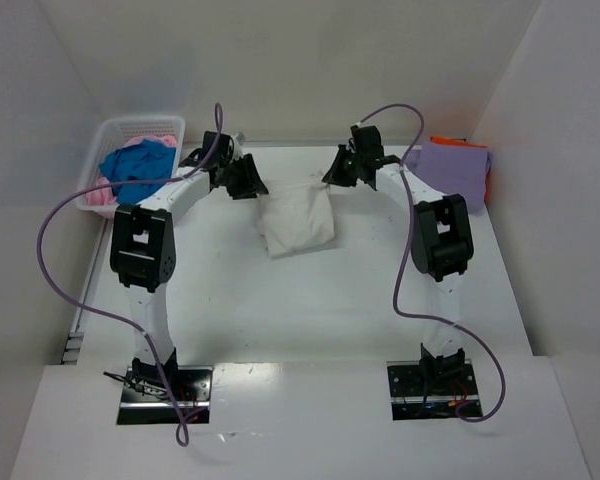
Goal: Fold and stack the t-shirts
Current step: Fold the long partially folded tshirt into a neat square
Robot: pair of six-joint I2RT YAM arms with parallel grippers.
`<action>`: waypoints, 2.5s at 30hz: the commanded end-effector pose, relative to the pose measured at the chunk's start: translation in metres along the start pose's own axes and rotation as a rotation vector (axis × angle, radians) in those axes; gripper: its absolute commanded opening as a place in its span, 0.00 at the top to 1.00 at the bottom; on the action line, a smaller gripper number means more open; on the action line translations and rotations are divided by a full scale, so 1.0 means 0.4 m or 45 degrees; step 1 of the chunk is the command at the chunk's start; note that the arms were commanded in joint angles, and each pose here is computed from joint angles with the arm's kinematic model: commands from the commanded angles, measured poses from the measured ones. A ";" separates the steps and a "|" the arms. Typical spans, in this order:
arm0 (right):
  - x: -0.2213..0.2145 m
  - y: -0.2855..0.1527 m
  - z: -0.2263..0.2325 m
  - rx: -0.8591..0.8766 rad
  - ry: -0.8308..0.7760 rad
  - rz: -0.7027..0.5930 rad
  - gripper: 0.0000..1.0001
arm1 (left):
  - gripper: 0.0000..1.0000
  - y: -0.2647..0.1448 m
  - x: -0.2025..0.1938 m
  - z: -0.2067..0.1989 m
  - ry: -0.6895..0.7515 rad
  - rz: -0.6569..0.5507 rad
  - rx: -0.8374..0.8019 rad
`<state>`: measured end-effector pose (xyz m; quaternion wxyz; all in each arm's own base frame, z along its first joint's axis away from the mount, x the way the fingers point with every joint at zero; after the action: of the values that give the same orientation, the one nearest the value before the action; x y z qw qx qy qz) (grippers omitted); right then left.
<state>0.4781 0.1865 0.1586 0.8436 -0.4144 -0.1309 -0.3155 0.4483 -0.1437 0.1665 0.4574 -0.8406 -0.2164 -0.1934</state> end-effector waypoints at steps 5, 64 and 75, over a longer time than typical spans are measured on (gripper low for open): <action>0.132 -0.001 0.028 0.087 -0.054 -0.183 0.45 | 0.18 -0.026 0.088 0.002 0.128 -0.130 -0.115; 0.169 0.016 0.078 0.279 -0.075 -0.113 1.00 | 1.00 0.101 0.166 0.085 0.130 -0.214 -0.165; 0.191 0.117 0.060 0.290 -0.073 -0.086 0.99 | 1.00 0.125 0.184 0.133 0.057 -0.231 -0.136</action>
<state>0.5551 0.1922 0.1766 0.8691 -0.3292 -0.1940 -0.3142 0.5282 -0.1190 0.1451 0.3995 -0.8431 -0.2458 -0.2628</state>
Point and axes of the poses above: each gripper's point midway between its finger pads, its own y axis out along the fingers, its own z axis along the line the jaws close on, x = y × z, the point moved 8 cm from there along -y, back along the fingers, and after that the axes turned 6 degrees about y, right-handed, at the moved point
